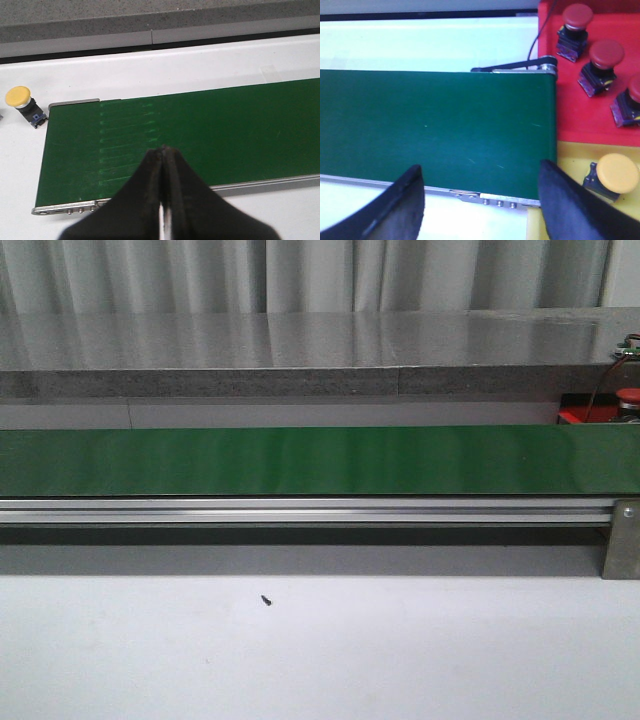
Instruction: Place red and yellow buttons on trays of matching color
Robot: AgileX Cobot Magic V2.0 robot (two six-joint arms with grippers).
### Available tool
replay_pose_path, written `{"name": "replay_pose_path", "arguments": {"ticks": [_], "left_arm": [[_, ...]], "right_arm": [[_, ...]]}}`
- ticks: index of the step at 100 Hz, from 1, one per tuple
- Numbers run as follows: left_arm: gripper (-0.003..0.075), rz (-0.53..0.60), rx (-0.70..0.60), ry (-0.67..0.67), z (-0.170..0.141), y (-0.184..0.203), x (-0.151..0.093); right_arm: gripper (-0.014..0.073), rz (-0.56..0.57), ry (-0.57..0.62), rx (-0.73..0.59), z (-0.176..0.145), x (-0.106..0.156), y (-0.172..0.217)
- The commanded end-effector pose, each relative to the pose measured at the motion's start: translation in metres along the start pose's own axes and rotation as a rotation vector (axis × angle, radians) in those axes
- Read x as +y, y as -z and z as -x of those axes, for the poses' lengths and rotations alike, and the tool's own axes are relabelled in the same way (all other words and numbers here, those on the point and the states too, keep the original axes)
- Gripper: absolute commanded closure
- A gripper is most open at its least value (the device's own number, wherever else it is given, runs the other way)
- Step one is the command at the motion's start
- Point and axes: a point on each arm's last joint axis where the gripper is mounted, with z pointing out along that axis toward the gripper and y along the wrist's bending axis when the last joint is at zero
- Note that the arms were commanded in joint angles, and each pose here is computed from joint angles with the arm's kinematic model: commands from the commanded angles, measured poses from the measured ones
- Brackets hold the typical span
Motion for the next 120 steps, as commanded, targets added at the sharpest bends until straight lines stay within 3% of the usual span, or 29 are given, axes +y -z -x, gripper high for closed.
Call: {"name": "replay_pose_path", "arguments": {"ticks": [1,32,63,85,92,109,120], "left_arm": [[0.0740,0.009,-0.108,0.007,0.014,0.011,-0.002],[0.0740,0.009,-0.108,0.007,0.014,0.011,-0.002],[0.0740,0.009,-0.108,0.007,0.014,0.011,-0.002],[0.0740,0.009,-0.108,0.007,0.014,0.011,-0.002],[0.0740,0.009,-0.108,0.007,0.014,0.011,-0.002],[0.0740,0.009,-0.108,0.007,0.014,0.011,-0.002],[0.0740,0.009,-0.108,0.007,0.014,0.011,-0.002]], "right_arm": [[0.0153,0.006,0.037,-0.084,0.010,0.009,0.018],[0.0163,-0.047,0.067,-0.015,0.018,0.017,0.041],[0.0163,-0.170,0.230,0.002,0.023,0.040,0.059],[0.0174,-0.203,0.201,-0.016,0.020,0.041,0.072],[0.0246,-0.203,0.197,-0.002,0.019,0.041,0.072],[0.0538,-0.187,0.175,0.026,0.016,0.042,0.071],[0.0671,-0.170,0.161,0.020,0.016,0.044,0.071]]}}
